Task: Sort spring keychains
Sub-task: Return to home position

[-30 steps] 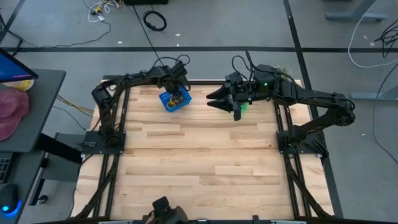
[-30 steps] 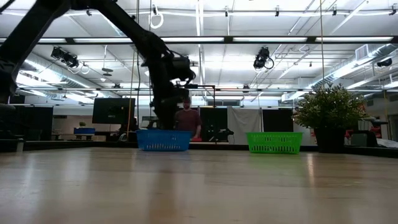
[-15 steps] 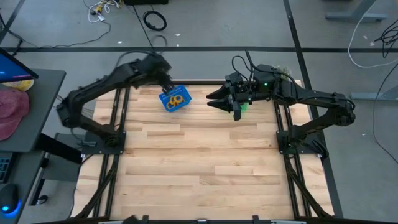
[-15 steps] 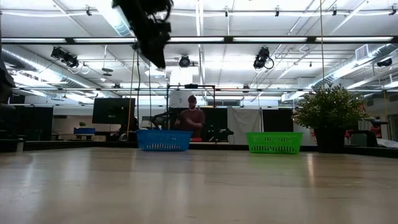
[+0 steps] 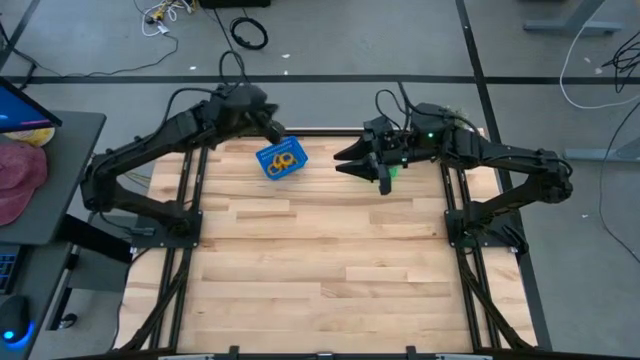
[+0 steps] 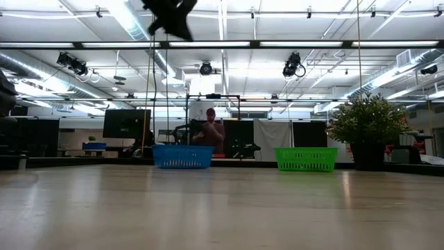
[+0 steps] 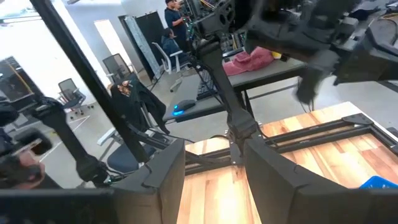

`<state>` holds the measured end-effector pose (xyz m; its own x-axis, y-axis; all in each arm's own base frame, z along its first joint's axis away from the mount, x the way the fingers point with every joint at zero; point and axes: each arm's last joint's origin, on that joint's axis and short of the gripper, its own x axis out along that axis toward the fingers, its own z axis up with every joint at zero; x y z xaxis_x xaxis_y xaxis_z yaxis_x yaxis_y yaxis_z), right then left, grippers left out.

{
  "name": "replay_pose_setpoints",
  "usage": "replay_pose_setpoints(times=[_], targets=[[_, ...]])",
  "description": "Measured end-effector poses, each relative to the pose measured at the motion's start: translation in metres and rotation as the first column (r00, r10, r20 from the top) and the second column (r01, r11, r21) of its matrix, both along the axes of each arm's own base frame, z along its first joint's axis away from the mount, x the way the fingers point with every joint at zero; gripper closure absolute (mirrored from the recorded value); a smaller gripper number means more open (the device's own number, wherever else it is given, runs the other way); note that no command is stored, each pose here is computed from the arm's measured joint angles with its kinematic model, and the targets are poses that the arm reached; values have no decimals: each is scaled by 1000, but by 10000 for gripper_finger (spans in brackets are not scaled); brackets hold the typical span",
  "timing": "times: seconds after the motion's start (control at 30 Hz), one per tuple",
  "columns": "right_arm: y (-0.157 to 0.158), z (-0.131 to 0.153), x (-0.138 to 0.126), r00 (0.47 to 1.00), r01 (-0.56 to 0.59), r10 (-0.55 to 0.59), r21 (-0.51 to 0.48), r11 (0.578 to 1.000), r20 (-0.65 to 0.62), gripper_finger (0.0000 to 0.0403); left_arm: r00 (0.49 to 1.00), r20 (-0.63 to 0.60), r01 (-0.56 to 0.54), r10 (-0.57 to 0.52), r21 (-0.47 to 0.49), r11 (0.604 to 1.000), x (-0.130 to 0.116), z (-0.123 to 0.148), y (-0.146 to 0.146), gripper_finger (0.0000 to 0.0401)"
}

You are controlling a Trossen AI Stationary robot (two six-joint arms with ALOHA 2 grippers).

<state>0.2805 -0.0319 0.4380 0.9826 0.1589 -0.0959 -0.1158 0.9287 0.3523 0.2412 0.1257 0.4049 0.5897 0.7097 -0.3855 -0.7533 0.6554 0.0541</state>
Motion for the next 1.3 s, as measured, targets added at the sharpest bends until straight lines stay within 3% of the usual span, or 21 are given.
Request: replay_pose_setpoints(times=[0.13, 0.23, 0.37, 0.43, 0.53, 0.63, 0.77, 1.0, 1.3], targets=[[4, 8, -19, 1000, -7, 6, -5, 1000, -5, 237, 961, 175, 215, -216, 27, 976, 15, 14, -16, 394], [6, 16, -38, 1000, 5, -5, -9, 1000, -2, 237, 897, 240, 368, -370, 57, 928, 25, 21, -36, 398], [12, 25, -61, 998, 56, -55, -35, 998, 18, 237, 733, 270, 601, -624, 169, 781, 39, 30, -73, 398], [15, 29, -68, 997, 79, -78, -46, 996, 30, 237, 652, 289, 660, -700, 238, 713, 43, 36, -89, 399], [20, 29, -73, 994, 105, -103, -68, 992, 28, 237, 581, 323, 676, -747, 318, 664, 43, 45, -106, 399], [22, 27, -73, 989, 145, -144, -102, 984, 12, 237, 560, 336, 679, -757, 338, 652, 43, 48, -113, 399], [22, 26, -73, 980, 196, -197, -138, 971, 7, 250, 569, 335, 692, -751, 298, 658, 44, 45, -113, 400], [25, 26, -78, 983, 179, -183, -164, 970, -8, 390, 572, 314, 714, -758, 266, 648, 40, 42, -119, 400], [25, 24, -78, 983, 178, -184, -162, 971, -24, 397, 604, 348, 669, -717, 268, 693, 19, 23, -133, 401]])
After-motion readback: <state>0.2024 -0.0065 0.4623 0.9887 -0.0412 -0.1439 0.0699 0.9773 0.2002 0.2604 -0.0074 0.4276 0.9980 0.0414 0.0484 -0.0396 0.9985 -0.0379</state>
